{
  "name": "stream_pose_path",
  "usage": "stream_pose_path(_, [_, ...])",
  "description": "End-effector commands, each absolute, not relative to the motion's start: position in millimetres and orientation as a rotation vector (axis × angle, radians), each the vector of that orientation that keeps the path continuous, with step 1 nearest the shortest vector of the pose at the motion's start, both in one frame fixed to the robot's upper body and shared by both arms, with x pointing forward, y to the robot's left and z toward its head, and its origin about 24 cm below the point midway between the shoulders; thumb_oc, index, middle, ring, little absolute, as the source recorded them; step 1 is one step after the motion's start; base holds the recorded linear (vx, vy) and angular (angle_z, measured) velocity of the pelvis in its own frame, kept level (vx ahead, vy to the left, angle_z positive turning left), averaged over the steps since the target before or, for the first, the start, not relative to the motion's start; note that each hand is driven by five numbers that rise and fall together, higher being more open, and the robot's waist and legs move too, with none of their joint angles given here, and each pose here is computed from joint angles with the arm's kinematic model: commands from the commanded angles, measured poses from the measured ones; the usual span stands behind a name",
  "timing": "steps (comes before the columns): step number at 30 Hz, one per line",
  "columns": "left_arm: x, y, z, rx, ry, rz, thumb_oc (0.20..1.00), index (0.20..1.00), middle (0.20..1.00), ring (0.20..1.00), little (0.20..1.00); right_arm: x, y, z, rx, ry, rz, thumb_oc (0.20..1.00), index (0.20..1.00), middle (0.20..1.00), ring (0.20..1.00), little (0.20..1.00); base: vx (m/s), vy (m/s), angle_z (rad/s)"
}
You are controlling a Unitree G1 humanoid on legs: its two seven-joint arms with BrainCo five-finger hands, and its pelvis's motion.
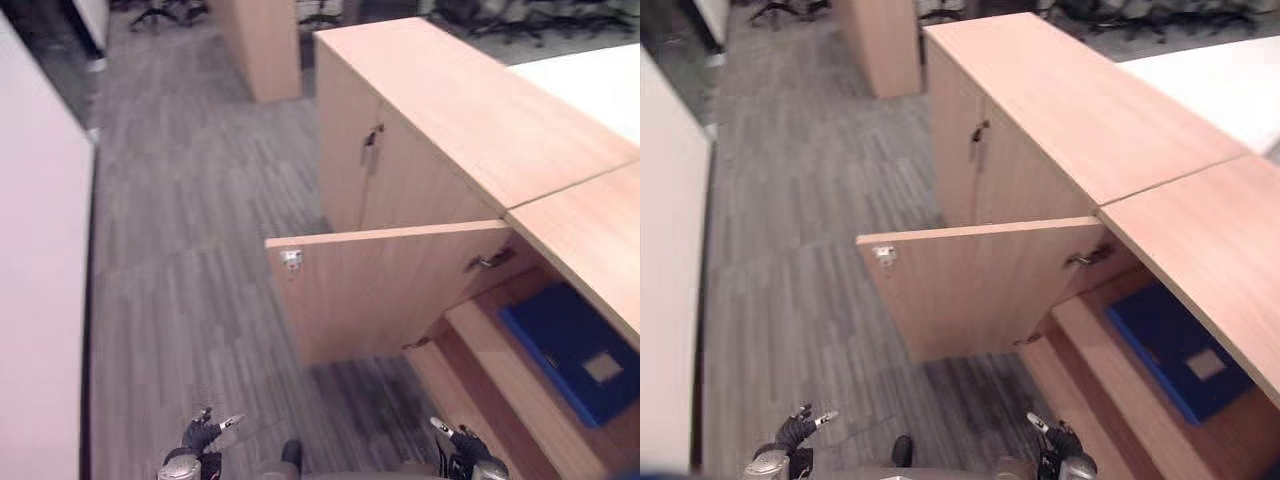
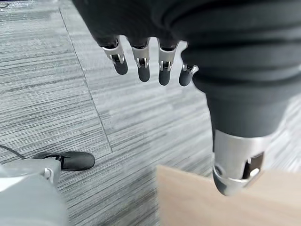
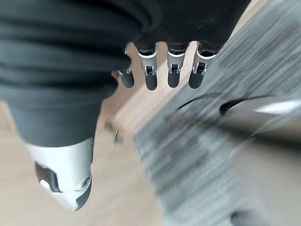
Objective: Put the empty folder in the office cabinet
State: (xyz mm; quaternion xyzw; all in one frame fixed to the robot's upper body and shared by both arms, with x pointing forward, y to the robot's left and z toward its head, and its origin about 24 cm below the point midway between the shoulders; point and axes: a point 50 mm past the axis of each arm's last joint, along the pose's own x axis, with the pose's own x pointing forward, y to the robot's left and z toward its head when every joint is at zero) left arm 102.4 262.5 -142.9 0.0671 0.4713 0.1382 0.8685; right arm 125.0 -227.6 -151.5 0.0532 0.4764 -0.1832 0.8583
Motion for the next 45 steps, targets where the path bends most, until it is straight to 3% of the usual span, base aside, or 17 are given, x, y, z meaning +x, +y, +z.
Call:
stream_pose_path(1, [117.6, 268.9, -135.1, 0.125, 0.905, 0.329, 1.000, 1.000, 1.000, 1.000, 1.000, 108.0, -234.8, -154.1, 0.074, 1.033, -0.383, 1.000, 1.000, 1.000, 1.000, 1.000, 0.08, -0.062, 0.00])
stream_pose_path(5, [132.0, 267.8, -128.0, 0.143, 0.841, 0.310, 1.000, 1.000, 1.000, 1.000, 1.000, 107.2, -242.5, -152.2, 0.061, 1.028, -0.396, 1.000, 1.000, 1.000, 1.000, 1.000, 0.05, -0.018, 0.03])
stream_pose_path(13, [196.5, 284.9, -77.1, 0.167, 0.541, 0.319, 1.000, 1.000, 1.000, 1.000, 1.000, 98.1, -252.4, -151.8, 0.046, 1.044, -0.414, 1.000, 1.000, 1.000, 1.000, 1.000, 0.02, 0.006, -0.06])
stream_pose_path(30, [269.6, 325.3, 17.3, 0.412, 0.280, 0.175, 1.000, 1.000, 1.000, 1.000, 1.000, 82.1, -250.1, -156.2, 0.027, 1.109, -0.318, 1.000, 1.000, 1.000, 1.000, 1.000, 0.00, 0.014, -0.11])
stream_pose_path(36, [292.9, 315.5, 41.6, 0.488, 0.216, 0.083, 1.000, 1.000, 1.000, 1.000, 1.000, 77.1, -250.6, -157.3, 0.014, 1.132, -0.299, 1.000, 1.000, 1.000, 1.000, 1.000, 0.00, 0.004, -0.02])
stream_pose_path(45, [320.5, 255.6, 50.3, 0.447, 0.120, -0.121, 1.000, 1.000, 1.000, 1.000, 1.000, 83.6, -246.3, -157.6, -0.001, 1.136, -0.264, 1.000, 1.000, 1.000, 1.000, 1.000, 0.00, 0.002, -0.01])
